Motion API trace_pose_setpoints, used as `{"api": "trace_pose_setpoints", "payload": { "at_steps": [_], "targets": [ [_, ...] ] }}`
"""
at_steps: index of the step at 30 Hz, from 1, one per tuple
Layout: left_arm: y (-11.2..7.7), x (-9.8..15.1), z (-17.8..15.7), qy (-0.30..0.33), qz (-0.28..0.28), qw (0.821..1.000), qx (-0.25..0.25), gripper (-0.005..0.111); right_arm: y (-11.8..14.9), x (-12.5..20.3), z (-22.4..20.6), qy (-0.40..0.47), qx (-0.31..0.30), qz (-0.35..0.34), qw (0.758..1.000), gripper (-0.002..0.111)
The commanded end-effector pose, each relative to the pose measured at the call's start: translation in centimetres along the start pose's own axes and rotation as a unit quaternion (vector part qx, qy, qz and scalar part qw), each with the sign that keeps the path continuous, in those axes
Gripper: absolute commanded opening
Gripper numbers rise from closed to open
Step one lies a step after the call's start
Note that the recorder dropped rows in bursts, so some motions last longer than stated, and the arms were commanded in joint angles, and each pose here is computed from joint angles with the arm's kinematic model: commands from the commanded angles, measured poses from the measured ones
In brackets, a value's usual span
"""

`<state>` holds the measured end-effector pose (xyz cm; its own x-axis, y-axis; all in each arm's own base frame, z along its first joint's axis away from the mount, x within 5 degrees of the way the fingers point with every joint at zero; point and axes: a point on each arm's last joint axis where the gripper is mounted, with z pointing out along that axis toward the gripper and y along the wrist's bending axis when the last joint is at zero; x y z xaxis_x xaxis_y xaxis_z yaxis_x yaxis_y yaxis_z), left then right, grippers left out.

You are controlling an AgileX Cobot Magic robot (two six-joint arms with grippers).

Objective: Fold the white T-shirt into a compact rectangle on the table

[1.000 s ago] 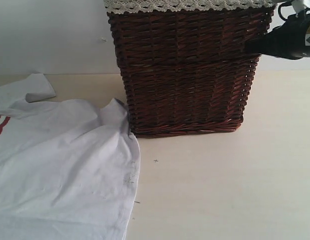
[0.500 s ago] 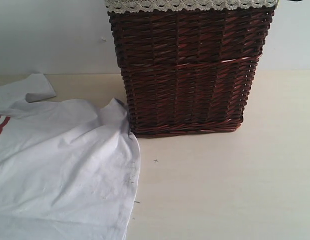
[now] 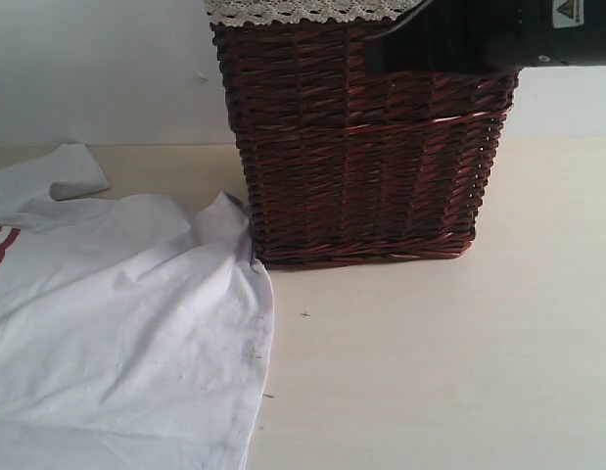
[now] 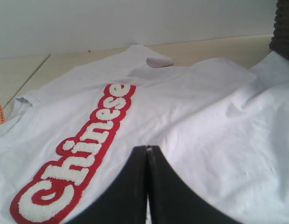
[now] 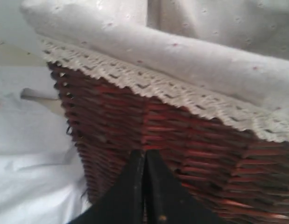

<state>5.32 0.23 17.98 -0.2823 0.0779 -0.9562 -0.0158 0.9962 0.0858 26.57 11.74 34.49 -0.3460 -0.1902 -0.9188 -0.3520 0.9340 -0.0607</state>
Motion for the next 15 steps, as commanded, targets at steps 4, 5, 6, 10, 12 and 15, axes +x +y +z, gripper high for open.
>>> {"api": "trace_pose_setpoints", "payload": {
  "at_steps": [4, 5, 6, 10, 12, 15],
  "targets": [
    [0.0, -0.1, 0.0, -0.006, -0.001, 1.000, 0.002, 0.000, 6.2, 0.7, -3.1, 0.085, -0.153, -0.059, 0.983, 0.003],
    [0.0, -0.1, 0.0, -0.006, -0.001, 1.000, 0.002, 0.000, 7.1, 1.2, -3.4, 0.124, -0.185, -0.071, 0.972, 0.005],
    [0.0, -0.1, 0.0, -0.006, -0.001, 1.000, 0.002, 0.000, 7.9, 1.8, -3.7, 0.162, -0.220, -0.087, 0.958, 0.007],
    [0.0, -0.1, 0.0, -0.006, -0.001, 1.000, 0.002, 0.000, 10.2, 3.9, -3.3, 0.235, -0.287, -0.137, 0.919, 0.010],
    [0.0, -0.1, 0.0, -0.006, -0.001, 1.000, 0.002, 0.000, 10.7, 4.4, -2.8, 0.248, -0.293, -0.147, 0.911, 0.010],
    [0.0, -0.1, 0.0, -0.006, -0.001, 1.000, 0.002, 0.000, 10.8, 4.6, -2.5, 0.253, -0.294, -0.146, 0.910, 0.010]
  ]
}}
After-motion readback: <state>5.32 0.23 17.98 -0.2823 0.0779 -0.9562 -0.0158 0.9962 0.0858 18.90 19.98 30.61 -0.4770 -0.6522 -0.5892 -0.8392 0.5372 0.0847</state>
